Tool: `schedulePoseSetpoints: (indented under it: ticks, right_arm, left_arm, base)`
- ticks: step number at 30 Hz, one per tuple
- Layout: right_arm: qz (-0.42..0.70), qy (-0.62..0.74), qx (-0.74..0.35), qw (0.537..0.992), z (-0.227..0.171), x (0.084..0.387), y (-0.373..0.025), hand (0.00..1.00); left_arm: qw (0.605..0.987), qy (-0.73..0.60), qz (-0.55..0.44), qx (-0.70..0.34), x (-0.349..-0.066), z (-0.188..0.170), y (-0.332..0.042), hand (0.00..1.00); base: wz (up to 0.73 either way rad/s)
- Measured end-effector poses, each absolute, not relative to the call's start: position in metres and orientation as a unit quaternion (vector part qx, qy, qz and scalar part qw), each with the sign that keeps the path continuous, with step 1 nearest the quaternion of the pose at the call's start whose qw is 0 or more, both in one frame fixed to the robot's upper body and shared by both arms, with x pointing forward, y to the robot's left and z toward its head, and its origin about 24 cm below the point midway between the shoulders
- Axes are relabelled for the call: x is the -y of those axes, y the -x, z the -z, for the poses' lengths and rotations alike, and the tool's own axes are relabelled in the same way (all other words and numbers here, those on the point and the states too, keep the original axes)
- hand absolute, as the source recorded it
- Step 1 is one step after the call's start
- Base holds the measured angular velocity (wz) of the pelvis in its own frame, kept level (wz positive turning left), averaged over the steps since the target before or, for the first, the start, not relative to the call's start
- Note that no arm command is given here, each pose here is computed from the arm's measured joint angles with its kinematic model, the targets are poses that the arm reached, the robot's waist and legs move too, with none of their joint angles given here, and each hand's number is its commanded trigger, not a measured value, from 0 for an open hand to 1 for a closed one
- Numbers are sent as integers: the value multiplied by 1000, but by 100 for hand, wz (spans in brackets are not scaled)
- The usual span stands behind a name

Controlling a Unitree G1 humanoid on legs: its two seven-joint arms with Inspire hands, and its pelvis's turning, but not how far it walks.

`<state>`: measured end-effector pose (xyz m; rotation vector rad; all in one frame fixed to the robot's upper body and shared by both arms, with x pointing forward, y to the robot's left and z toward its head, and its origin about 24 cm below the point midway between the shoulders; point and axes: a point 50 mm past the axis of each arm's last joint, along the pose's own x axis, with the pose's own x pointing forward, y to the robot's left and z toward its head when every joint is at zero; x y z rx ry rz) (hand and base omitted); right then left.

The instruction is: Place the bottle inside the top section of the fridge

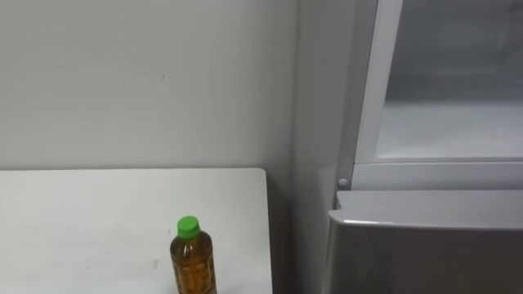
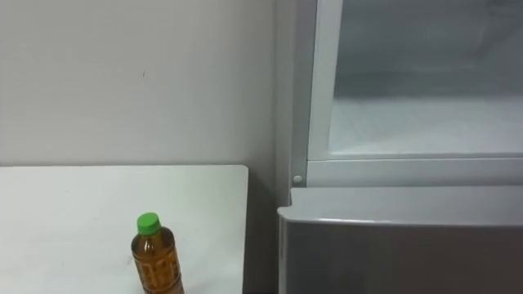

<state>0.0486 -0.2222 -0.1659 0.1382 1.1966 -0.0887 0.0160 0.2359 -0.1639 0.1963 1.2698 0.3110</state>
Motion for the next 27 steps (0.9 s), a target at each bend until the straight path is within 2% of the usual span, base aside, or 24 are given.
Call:
schedulePoseSetpoints:
  ticks: [18, 27]
  right_arm:
    - [42, -66, -565, 821, 167, 222, -51, 0]
    - [42, -64, -560, 825, 166, 222, -54, 0]
  left_arm:
    - [779, -82, -141, -605, -237, 166, -10, 0]
    - [786, -77, -142, -597, -237, 165, -15, 0]
  base:
    - [0]
    - [0]
